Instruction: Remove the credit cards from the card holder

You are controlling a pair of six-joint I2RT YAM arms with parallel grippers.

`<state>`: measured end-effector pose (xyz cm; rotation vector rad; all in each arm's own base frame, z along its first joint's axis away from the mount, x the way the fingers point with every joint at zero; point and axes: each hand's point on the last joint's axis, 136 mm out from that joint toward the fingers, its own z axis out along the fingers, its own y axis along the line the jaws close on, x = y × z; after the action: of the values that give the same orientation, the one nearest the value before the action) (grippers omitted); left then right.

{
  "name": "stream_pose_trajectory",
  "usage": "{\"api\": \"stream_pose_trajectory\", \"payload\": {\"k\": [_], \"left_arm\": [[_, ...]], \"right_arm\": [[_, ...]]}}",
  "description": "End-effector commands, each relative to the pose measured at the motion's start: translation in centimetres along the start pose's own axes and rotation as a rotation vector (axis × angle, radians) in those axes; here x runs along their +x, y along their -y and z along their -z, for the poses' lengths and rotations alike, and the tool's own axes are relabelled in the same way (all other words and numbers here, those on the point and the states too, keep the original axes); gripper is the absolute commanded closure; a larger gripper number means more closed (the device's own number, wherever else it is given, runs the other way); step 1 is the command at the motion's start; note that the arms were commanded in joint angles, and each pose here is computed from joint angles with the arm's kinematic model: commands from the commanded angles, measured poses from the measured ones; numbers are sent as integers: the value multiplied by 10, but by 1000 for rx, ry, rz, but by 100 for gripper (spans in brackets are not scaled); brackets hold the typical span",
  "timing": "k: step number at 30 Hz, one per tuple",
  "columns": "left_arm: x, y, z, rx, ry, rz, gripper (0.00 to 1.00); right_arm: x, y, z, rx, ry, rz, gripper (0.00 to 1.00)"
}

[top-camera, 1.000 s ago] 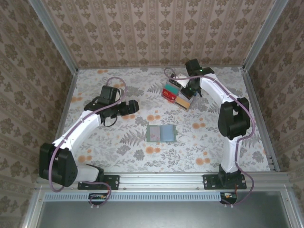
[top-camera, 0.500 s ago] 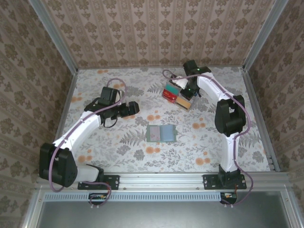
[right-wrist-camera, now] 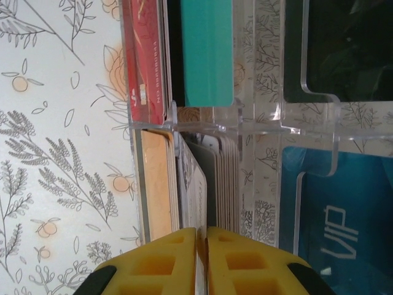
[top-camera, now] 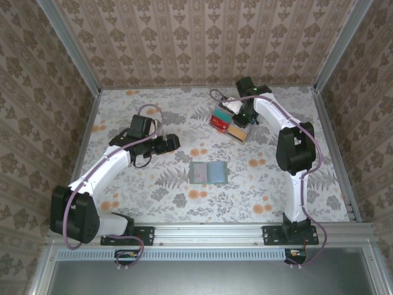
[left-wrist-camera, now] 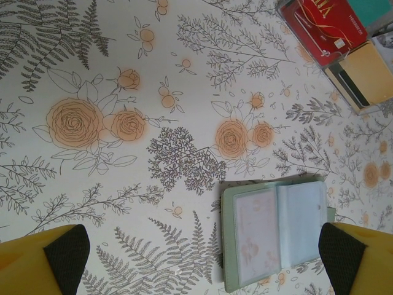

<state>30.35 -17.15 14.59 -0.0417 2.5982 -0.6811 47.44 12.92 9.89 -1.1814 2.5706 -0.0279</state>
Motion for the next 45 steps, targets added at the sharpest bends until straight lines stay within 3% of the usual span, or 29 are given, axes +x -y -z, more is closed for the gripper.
{"api": "stream_pose_trajectory", "payload": {"k": [1,11,17,25,45], "left_arm": [[3,2,7,18,3,15,0],[4,2,6,24,1,17,0],[3,3,6,27,3,16,0],[3,4,4,31,-2,14,0],[5,4,2,36,-16,21,0]], "right_arm": [[-2,3,-2,13,-16,-17,85],[-11,4,18,20,32,-50,80],[-24,7,50,45,121,-92,65],[-24,0,70,42,171,-122,58],[-8,3,28,52,74,-106,83]]}}
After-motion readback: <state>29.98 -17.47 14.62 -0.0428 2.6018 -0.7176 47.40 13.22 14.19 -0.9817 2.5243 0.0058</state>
